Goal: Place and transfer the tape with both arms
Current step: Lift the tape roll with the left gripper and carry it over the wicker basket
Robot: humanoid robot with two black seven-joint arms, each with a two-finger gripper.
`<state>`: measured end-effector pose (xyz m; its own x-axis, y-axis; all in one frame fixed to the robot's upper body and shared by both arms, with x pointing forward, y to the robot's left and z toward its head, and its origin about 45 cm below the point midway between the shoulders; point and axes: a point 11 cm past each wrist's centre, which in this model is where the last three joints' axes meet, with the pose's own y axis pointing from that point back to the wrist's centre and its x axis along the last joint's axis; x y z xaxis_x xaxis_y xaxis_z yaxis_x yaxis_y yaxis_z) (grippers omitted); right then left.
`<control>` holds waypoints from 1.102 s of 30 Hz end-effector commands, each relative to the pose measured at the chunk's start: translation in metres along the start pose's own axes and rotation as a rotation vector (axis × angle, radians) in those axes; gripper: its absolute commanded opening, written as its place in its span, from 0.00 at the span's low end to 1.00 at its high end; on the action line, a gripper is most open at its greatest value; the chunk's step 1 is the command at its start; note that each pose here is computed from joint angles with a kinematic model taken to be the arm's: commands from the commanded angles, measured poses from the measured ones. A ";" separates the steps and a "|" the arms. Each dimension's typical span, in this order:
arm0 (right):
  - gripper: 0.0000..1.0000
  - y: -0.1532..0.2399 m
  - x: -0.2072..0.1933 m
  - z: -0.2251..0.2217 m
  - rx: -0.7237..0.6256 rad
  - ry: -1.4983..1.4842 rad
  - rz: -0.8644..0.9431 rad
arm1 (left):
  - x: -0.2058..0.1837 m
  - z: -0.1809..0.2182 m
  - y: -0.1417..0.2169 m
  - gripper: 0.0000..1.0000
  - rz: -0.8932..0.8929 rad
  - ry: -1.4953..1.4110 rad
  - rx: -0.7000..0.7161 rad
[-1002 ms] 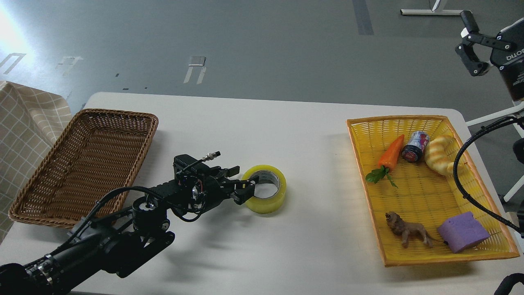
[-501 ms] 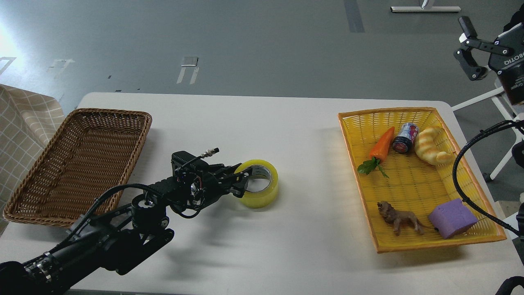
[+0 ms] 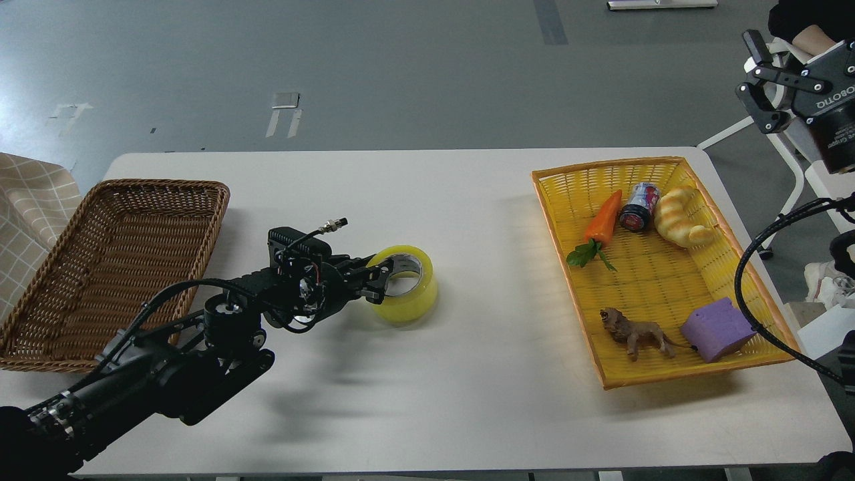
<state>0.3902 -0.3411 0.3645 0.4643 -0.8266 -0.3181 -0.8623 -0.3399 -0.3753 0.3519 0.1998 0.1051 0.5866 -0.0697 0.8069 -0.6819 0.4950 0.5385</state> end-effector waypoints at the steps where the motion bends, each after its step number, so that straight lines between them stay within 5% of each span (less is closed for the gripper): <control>1: 1.00 0.000 0.000 0.002 -0.006 -0.002 0.000 | 0.009 0.010 -0.005 0.00 0.023 0.032 -0.028; 21: 1.00 -0.004 -0.005 0.010 -0.033 -0.006 -0.016 | 0.101 -0.009 0.003 0.00 0.217 0.045 0.013; 33: 1.00 -0.007 -0.012 0.018 -0.057 -0.009 -0.038 | 0.149 -0.101 0.072 0.00 0.302 -0.010 0.216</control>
<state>0.3946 -0.3231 0.3564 0.4946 -0.8109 -0.3128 -0.8553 -0.3901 -0.3411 0.4337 0.2877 0.2295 0.3528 0.0341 0.9351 -0.8835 0.3412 0.3209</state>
